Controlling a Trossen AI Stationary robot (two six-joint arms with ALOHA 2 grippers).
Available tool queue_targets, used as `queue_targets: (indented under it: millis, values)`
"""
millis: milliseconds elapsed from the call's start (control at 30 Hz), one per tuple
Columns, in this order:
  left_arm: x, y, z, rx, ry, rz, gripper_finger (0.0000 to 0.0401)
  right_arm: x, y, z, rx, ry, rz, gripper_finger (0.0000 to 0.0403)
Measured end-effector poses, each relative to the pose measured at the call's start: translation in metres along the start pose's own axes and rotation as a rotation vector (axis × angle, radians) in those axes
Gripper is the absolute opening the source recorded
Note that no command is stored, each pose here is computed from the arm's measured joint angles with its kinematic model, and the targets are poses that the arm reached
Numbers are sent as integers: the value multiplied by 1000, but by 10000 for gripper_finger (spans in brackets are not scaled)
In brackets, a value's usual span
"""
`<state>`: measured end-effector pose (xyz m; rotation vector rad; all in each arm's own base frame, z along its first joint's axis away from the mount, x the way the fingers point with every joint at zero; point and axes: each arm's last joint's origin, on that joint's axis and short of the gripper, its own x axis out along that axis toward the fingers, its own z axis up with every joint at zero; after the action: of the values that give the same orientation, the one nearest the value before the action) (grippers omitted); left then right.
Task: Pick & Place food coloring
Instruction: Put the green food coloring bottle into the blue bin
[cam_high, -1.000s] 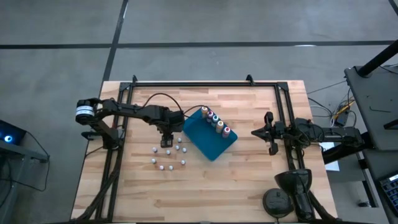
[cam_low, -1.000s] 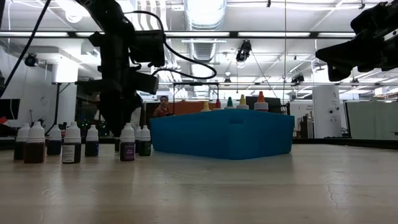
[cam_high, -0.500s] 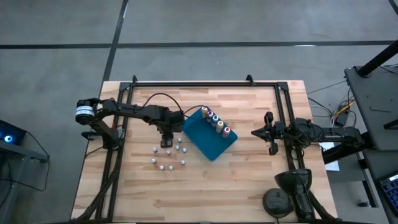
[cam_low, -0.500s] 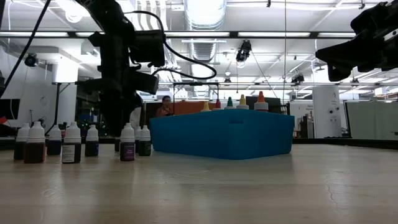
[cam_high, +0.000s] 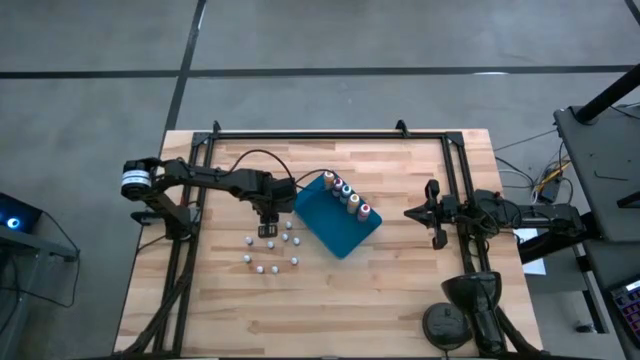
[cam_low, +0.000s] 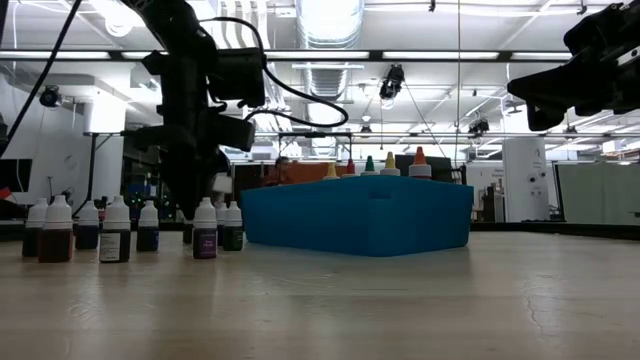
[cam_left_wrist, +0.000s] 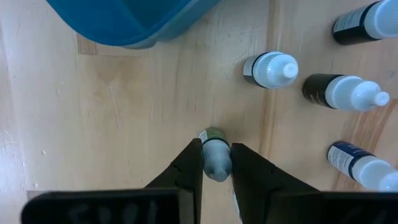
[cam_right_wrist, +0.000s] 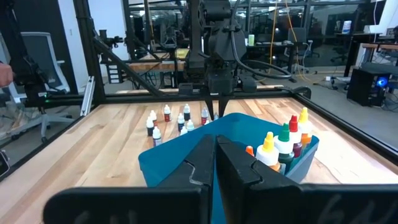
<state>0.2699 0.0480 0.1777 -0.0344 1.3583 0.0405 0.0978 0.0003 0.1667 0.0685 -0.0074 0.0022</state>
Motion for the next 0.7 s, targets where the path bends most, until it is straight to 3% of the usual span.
queue_targets:
  millis: [700]
  values:
    - [-42, 2, 18, 8, 46, -5, 44, 0, 0, 0, 1, 0, 0, 9]
